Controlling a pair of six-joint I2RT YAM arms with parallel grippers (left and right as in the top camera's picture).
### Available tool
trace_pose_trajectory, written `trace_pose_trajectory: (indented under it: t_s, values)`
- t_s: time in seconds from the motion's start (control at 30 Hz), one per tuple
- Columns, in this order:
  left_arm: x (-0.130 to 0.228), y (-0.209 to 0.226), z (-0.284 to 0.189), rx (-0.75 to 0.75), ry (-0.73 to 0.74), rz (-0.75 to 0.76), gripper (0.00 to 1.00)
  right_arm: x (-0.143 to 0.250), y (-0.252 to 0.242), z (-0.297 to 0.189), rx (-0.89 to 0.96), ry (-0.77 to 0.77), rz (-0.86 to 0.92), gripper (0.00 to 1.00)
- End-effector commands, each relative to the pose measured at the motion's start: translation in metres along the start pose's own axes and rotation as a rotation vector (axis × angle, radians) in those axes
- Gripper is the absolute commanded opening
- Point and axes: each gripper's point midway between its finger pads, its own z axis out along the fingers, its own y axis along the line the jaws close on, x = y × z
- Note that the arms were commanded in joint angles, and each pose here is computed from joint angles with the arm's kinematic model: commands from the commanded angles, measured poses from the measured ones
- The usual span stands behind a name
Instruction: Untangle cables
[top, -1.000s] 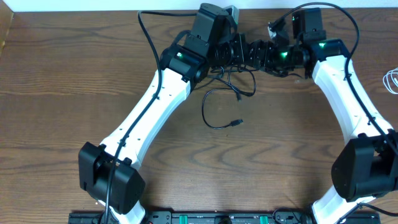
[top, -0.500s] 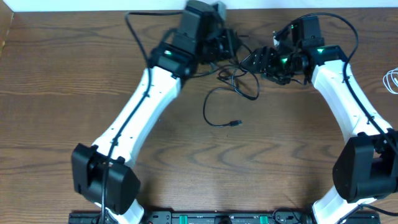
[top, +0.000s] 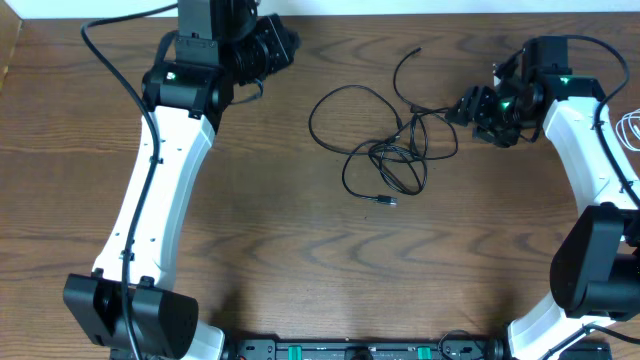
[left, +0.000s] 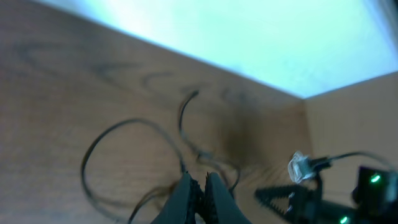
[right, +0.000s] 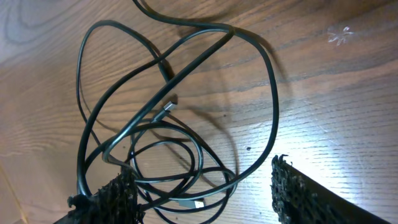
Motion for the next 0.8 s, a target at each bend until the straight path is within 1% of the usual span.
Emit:
trace_pose_trajectory:
  t_s: [0.0,0.1,0.3,0.43,0.5,0.53,0.57,0.6,0.77]
  values:
    - [0.016,-0.008,0.003,0.002,0.055,0.105,0.08,0.002,0.0,0.001,-0.001,0.007,-0.05,0.68]
    - [0.043,-0.009,0.012,-0.013,0.146,0.155,0.08,0.002,0.0,0.001,-0.001,0.006,-0.055,0.69]
    - [0.101,-0.005,0.036,-0.048,0.335,0.164,0.08,0.001,-0.001,0.001,0.003,0.004,-0.066,0.73]
    - [0.139,-0.008,0.06,-0.038,0.435,0.247,0.09,0.003,-0.002,0.001,0.005,0.01,-0.073,0.76]
    - [0.153,-0.013,0.073,-0.022,0.465,0.286,0.17,0.004,-0.002,0.001,0.006,0.015,-0.077,0.76]
    - [0.158,-0.016,0.08,-0.012,0.47,0.301,0.17,0.004,-0.002,0.001,0.007,0.016,-0.077,0.77]
    - [0.162,-0.019,0.085,-0.004,0.473,0.309,0.23,0.004,-0.002,0.001,0.007,0.017,-0.076,0.77]
    - [0.166,-0.022,0.092,0.009,0.476,0.319,0.25,0.004,-0.002,0.001,0.007,0.018,-0.076,0.77]
    - [0.188,-0.031,0.118,0.037,0.501,0.323,0.28,0.006,-0.003,0.001,0.009,0.022,-0.075,0.77]
